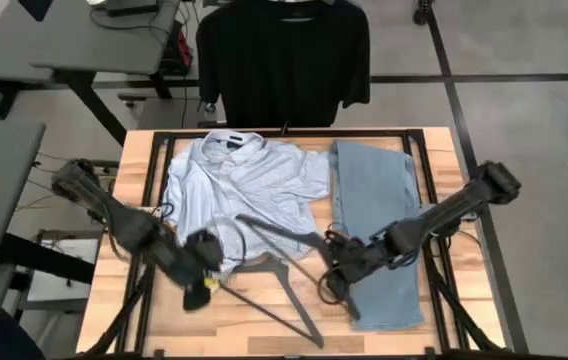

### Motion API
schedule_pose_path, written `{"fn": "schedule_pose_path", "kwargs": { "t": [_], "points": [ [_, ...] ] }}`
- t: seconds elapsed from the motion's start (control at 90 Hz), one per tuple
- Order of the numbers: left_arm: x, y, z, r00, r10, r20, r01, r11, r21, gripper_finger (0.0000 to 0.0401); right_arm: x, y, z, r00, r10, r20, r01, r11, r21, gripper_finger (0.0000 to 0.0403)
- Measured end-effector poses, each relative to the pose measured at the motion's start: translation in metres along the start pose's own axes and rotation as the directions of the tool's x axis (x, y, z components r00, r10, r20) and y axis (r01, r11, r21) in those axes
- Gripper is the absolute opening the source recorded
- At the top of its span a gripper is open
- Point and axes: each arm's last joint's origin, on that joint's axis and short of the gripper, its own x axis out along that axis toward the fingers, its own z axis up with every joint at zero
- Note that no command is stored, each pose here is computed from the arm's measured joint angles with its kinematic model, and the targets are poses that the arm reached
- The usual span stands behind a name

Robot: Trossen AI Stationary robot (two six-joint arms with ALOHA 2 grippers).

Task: Hang clothes
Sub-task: Insert the blue shirt on the grey hanger

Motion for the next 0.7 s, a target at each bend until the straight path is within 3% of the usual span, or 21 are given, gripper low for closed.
{"fn": "schedule_pose_path", "kwargs": {
  "t": [0.178, 0.4, 0.7],
  "points": [
    [-0.016, 0.05, 0.017, 0.994, 0.053, 0.091, -0.046, 0.996, -0.075, 0.0123, -0.01, -0.013, 0.007, 0.998, -0.066, -0.007, 0.066, 0.997, -0.036, 0.0027],
    [-0.01, 0.088, 0.043, 0.995, 0.06, 0.078, -0.064, 0.997, 0.051, 0.0127, -0.007, -0.025, 0.028, 0.997, -0.073, -0.013, 0.071, 0.993, -0.09, 0.0027],
    [0.029, 0.149, 0.088, 0.998, 0.019, 0.059, -0.034, 0.96, 0.279, 0.015, -0.004, -0.047, 0.067, 1.0, -0.03, -0.004, 0.029, 0.993, -0.116, 0.0027]
  ]
}}
